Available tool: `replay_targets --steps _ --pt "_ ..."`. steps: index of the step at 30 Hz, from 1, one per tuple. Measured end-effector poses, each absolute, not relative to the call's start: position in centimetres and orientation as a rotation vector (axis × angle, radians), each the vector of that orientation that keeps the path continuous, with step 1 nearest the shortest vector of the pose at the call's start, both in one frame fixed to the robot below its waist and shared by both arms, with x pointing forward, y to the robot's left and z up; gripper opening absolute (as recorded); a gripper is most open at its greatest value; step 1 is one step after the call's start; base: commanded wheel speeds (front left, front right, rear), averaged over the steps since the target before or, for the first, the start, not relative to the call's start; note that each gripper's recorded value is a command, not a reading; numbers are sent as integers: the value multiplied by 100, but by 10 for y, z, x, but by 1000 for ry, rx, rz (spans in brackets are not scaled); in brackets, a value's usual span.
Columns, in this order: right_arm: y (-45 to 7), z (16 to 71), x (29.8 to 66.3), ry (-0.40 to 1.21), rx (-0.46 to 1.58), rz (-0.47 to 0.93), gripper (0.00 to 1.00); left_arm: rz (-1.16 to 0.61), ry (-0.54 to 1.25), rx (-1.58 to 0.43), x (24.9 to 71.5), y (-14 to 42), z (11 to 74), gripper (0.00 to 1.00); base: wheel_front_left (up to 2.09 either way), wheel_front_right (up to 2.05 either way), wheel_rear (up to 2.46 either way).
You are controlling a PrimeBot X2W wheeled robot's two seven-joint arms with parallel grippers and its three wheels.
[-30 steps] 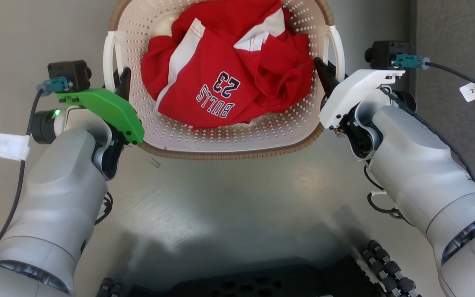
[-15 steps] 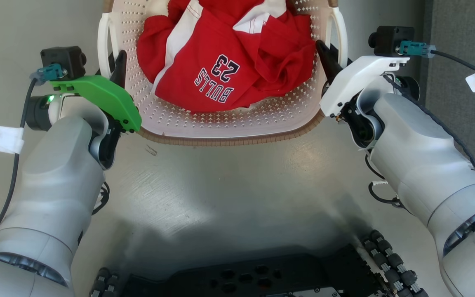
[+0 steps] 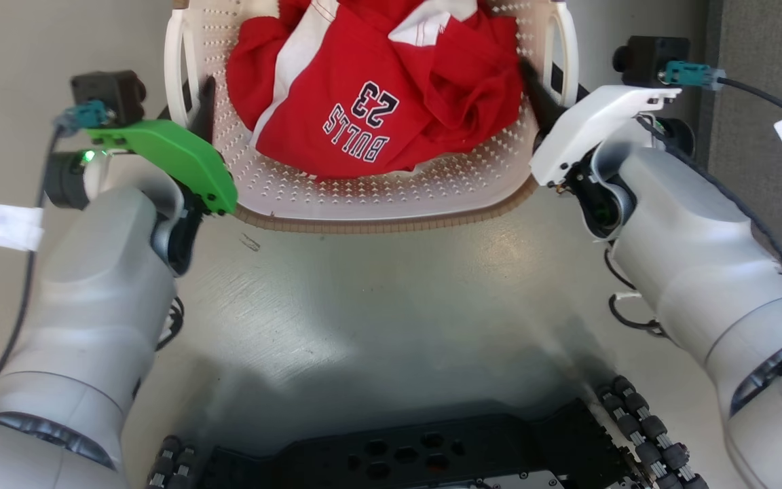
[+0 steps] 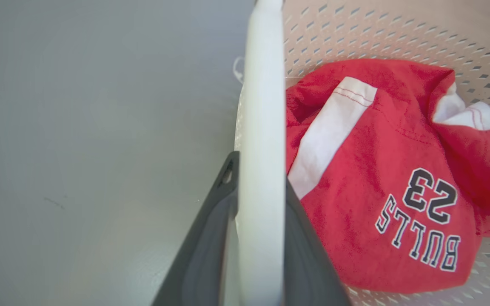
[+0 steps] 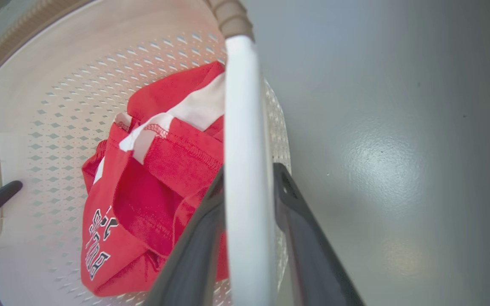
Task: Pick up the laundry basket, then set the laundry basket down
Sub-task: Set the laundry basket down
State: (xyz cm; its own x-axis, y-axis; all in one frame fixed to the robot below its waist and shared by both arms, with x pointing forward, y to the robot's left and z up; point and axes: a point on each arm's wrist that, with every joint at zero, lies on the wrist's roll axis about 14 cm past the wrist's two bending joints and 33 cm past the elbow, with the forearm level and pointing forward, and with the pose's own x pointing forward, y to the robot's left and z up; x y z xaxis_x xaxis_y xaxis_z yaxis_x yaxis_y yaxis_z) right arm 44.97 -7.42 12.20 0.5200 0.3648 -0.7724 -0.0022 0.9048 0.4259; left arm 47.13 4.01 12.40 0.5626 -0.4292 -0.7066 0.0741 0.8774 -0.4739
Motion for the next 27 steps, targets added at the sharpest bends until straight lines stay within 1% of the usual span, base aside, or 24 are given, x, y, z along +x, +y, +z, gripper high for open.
replay_targets --steps 1,2,17,27 --pt "-72 123 450 1004 406 231 100 -306 941 -416 469 40 123 79 0 0 0" --pt "-69 123 450 1004 415 237 100 -307 948 -414 467 40 122 100 0 0 0" --pt "-73 128 453 997 411 216 100 -324 942 -406 468 36 127 100 0 0 0" --pt "-81 144 465 954 414 187 100 -326 912 -385 477 41 141 100 0 0 0"
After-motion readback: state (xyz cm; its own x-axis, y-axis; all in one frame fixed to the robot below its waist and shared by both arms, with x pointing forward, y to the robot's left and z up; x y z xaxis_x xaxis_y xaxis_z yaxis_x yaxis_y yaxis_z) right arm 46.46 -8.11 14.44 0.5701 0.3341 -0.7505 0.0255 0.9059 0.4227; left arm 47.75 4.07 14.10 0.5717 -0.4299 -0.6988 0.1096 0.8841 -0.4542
